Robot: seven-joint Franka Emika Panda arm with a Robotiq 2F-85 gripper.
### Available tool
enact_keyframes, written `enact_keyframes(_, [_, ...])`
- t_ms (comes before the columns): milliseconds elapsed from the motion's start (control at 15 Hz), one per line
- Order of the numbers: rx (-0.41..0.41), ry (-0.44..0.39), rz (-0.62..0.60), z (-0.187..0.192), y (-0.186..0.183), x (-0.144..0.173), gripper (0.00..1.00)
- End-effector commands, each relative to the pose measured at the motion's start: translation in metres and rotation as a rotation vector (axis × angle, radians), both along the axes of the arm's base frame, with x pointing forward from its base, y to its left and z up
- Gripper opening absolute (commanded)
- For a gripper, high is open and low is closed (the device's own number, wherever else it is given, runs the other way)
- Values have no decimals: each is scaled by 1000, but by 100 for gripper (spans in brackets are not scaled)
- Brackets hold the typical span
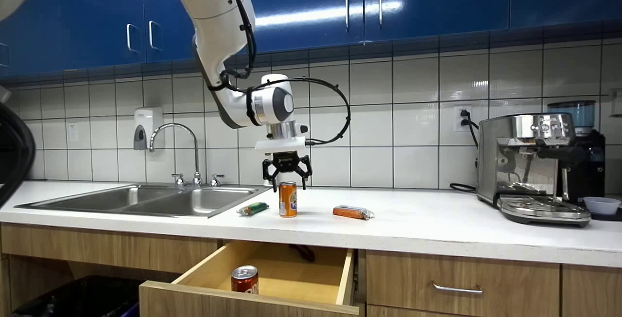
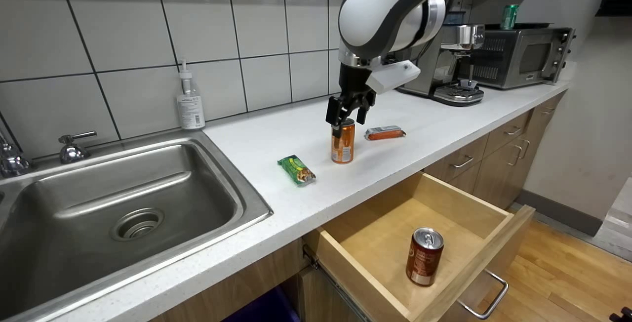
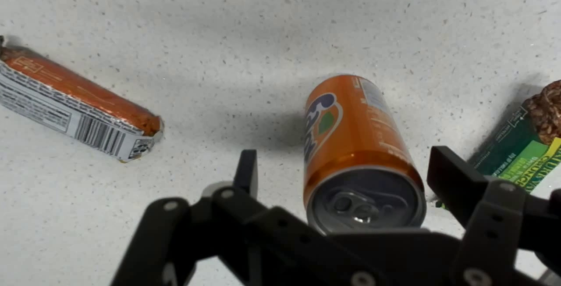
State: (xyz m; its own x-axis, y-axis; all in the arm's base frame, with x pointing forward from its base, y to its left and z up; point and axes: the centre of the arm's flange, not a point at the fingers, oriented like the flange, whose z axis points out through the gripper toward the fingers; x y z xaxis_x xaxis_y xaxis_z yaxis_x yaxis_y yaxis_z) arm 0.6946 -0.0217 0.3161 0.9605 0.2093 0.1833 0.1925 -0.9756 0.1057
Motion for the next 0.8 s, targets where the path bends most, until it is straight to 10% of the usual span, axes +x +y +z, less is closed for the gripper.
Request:
enact_keyframes(0, [19, 11, 24, 3, 1, 19, 100])
enact_keyframes(600, [25, 13, 31, -3, 6, 20, 100])
enact_keyframes(667, [23, 13, 29, -3, 6, 19, 75])
enact_keyframes(733, [22, 13, 29, -3, 5, 19, 72])
